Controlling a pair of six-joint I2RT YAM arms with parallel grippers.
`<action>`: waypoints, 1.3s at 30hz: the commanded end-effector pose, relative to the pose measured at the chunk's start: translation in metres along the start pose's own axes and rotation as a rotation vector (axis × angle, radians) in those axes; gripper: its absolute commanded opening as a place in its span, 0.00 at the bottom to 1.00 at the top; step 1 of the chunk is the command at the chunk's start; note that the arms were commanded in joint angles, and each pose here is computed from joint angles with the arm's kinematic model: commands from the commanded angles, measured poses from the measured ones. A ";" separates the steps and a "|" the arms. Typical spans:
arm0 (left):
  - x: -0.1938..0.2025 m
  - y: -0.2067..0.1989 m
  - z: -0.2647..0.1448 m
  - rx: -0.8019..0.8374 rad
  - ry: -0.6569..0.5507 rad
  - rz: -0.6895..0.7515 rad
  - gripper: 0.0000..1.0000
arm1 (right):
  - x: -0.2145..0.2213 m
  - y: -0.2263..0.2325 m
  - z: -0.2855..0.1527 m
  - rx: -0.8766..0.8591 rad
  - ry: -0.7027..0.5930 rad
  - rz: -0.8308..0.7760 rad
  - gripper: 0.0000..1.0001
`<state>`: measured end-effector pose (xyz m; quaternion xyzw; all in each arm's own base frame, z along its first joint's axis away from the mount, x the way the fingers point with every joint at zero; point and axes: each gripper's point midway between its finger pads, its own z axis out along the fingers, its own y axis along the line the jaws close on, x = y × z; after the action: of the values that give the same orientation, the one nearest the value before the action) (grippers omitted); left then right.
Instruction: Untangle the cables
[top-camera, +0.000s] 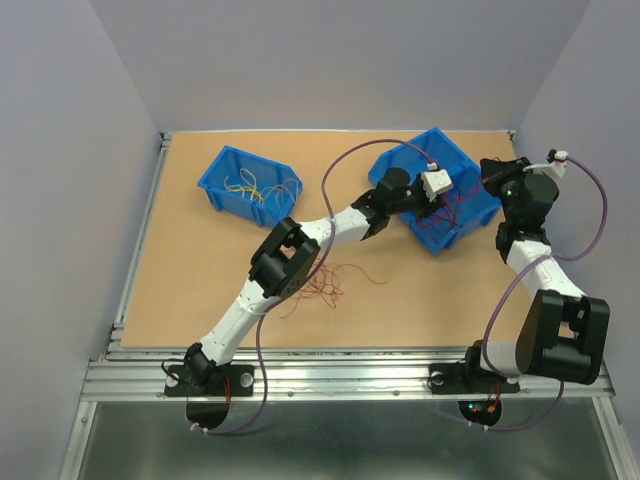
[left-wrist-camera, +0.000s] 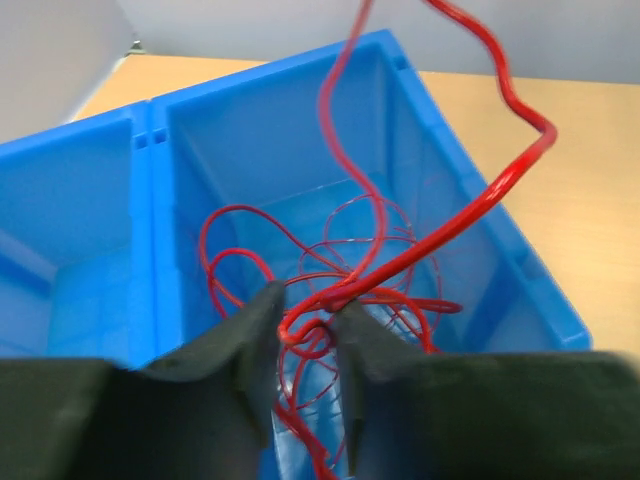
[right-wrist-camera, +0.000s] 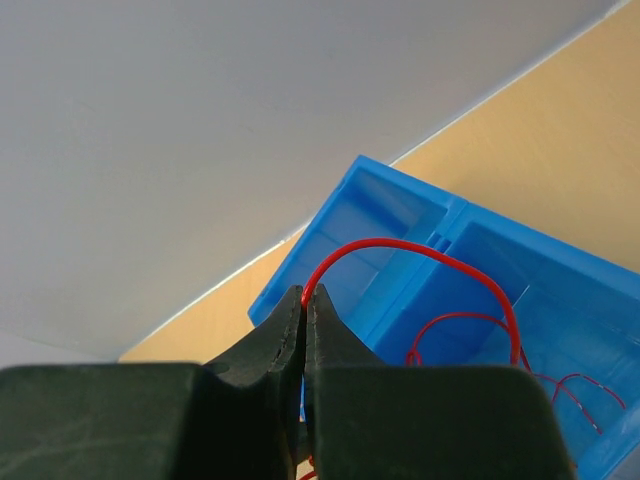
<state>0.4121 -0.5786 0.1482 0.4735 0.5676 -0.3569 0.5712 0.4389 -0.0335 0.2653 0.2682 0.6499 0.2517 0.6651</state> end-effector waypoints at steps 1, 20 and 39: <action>-0.078 0.028 -0.016 -0.097 -0.117 0.073 0.46 | -0.019 0.005 0.000 -0.018 -0.083 -0.022 0.01; -0.152 0.034 -0.172 -0.272 -0.093 0.092 0.99 | 0.049 -0.057 0.027 0.308 0.181 -0.195 0.01; -0.132 0.010 -0.382 -0.369 -0.151 0.229 0.99 | 0.152 -0.135 0.032 0.690 0.568 -0.357 0.00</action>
<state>0.3147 -0.2365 0.2943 0.3809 0.5862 -0.2164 0.6815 0.4711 -0.0322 0.0741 0.2834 0.8727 -0.0133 0.3974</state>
